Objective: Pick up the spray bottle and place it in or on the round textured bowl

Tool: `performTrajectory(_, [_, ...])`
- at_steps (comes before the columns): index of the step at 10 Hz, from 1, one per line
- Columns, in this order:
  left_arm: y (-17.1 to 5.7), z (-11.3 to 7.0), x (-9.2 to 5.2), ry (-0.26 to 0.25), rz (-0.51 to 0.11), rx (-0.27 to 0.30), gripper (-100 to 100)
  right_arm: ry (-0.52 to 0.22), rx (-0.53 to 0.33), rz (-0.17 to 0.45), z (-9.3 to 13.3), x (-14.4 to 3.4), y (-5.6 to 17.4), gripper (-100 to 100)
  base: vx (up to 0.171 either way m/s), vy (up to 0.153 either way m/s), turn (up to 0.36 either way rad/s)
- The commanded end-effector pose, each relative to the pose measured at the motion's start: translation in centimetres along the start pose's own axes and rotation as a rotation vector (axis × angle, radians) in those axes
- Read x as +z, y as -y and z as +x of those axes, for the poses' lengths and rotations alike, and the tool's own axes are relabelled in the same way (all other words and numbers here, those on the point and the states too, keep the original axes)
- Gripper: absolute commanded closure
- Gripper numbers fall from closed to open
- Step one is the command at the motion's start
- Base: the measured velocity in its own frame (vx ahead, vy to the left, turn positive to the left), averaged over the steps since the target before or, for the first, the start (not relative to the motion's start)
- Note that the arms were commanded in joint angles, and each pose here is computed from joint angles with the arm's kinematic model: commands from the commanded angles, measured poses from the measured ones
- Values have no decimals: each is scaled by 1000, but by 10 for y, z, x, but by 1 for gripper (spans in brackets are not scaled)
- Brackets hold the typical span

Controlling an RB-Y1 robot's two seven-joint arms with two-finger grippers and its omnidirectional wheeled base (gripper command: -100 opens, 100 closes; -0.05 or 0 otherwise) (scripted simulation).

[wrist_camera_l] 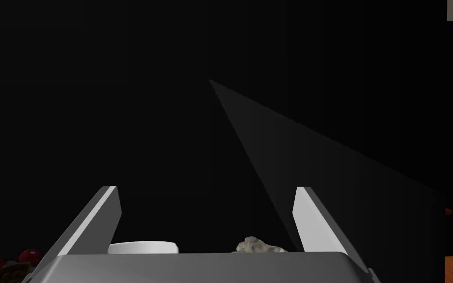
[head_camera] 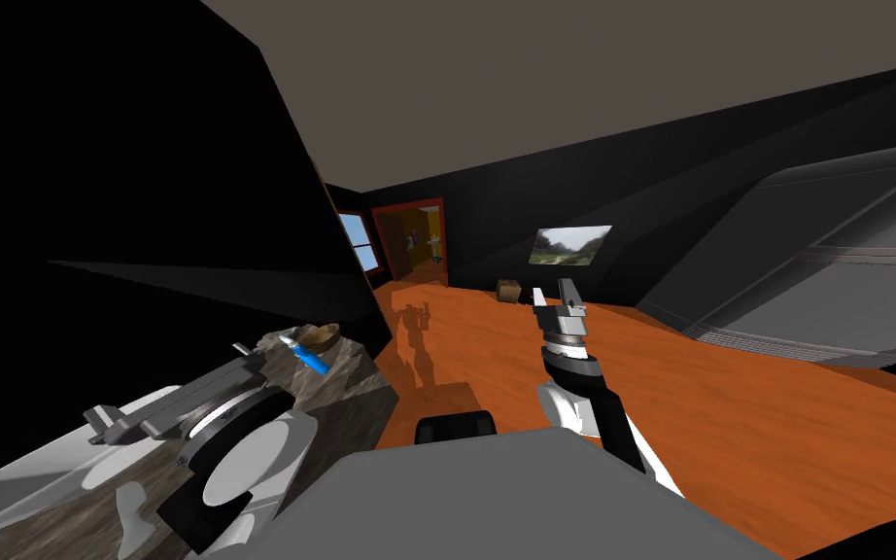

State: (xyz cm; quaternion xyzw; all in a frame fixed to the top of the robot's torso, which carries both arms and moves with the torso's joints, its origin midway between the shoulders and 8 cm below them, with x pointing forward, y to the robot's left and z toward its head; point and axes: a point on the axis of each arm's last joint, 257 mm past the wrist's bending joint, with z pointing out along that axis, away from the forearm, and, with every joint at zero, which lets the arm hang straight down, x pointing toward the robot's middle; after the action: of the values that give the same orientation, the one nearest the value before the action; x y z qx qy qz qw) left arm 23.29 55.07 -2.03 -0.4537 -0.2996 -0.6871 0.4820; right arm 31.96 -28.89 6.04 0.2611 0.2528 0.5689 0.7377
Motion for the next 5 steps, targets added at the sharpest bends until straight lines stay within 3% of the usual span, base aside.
performTrajectory(1, [13,-12,3,39,33,0,-100,0,0,0,0,0,0,0,-7,-4,-235])
performTrajectory(5, [23,-39,3,136,61,-26,-100,0,0,0,0,0,0,0,-3,2,-150])
